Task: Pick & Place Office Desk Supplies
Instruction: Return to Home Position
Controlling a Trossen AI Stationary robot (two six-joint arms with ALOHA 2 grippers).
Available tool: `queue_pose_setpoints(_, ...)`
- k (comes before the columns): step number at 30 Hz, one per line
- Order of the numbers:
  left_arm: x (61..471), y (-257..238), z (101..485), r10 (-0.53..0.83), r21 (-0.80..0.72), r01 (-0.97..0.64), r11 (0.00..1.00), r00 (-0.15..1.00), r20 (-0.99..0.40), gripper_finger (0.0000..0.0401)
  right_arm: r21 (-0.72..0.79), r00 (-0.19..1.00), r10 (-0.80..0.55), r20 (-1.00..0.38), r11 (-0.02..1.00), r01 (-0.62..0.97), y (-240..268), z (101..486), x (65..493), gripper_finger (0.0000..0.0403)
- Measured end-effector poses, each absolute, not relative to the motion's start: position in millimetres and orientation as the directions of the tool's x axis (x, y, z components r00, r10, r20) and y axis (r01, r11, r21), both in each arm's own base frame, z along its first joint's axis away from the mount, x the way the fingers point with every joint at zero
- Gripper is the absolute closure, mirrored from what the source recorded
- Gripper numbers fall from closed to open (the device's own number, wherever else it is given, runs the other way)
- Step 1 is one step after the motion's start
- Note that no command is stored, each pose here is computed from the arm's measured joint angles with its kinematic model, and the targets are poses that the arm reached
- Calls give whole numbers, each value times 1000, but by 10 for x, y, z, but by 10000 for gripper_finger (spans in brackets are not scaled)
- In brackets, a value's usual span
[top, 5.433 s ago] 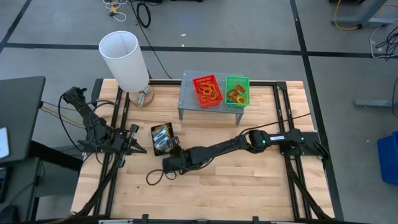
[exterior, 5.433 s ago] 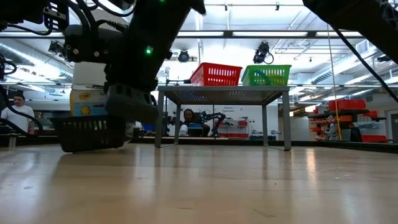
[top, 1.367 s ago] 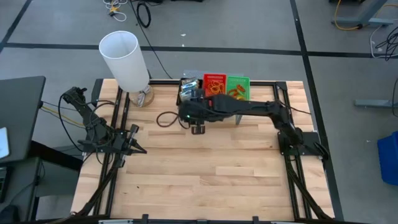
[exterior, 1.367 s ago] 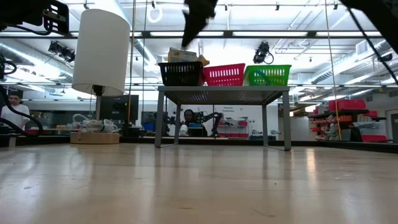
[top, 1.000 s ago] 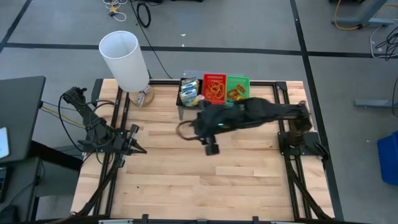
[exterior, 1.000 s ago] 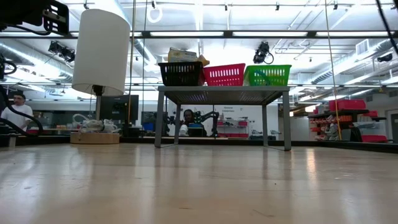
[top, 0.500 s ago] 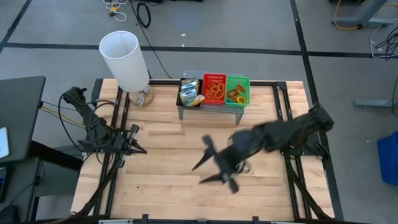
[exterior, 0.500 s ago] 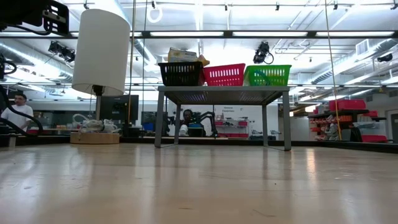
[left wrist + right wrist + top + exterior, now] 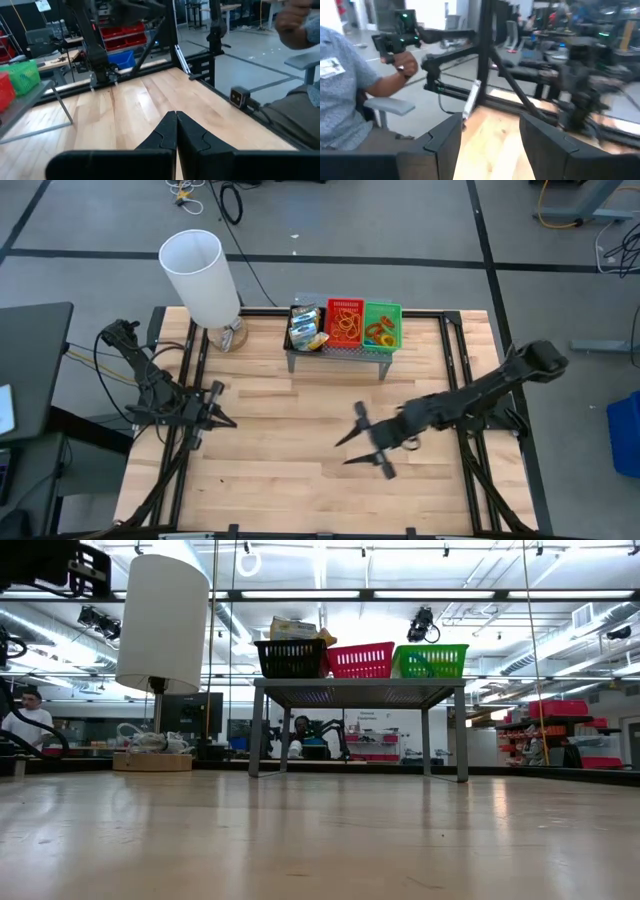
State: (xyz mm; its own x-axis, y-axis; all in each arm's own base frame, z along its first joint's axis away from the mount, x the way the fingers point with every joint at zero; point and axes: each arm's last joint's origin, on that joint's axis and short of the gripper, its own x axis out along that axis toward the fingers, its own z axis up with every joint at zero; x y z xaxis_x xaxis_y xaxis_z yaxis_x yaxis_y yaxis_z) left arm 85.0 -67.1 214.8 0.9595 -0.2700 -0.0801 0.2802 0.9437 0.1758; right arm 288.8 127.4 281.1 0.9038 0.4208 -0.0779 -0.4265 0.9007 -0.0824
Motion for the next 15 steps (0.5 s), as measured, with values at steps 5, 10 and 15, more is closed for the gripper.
queue_pose_setpoints(5, 860, -680, 2044, -264, 165, 277, 947, 960, -95, 400, -62, 938, 343, 51, 938, -340, 1066, 2503, 2257, 195)
queue_pose_setpoints(10, 871, -686, 2024, -256, 140, 260, 955, 965, -49, 400, -44, 954, 279, 112, 960, -276, 865, 2240, 1751, 195)
queue_pose_setpoints(15, 942, -650, 1865, -197, 122, 196, 973, 980, -12, 400, -29, 955, 253, 158, 967, -251, 720, 2072, 1466, 195)
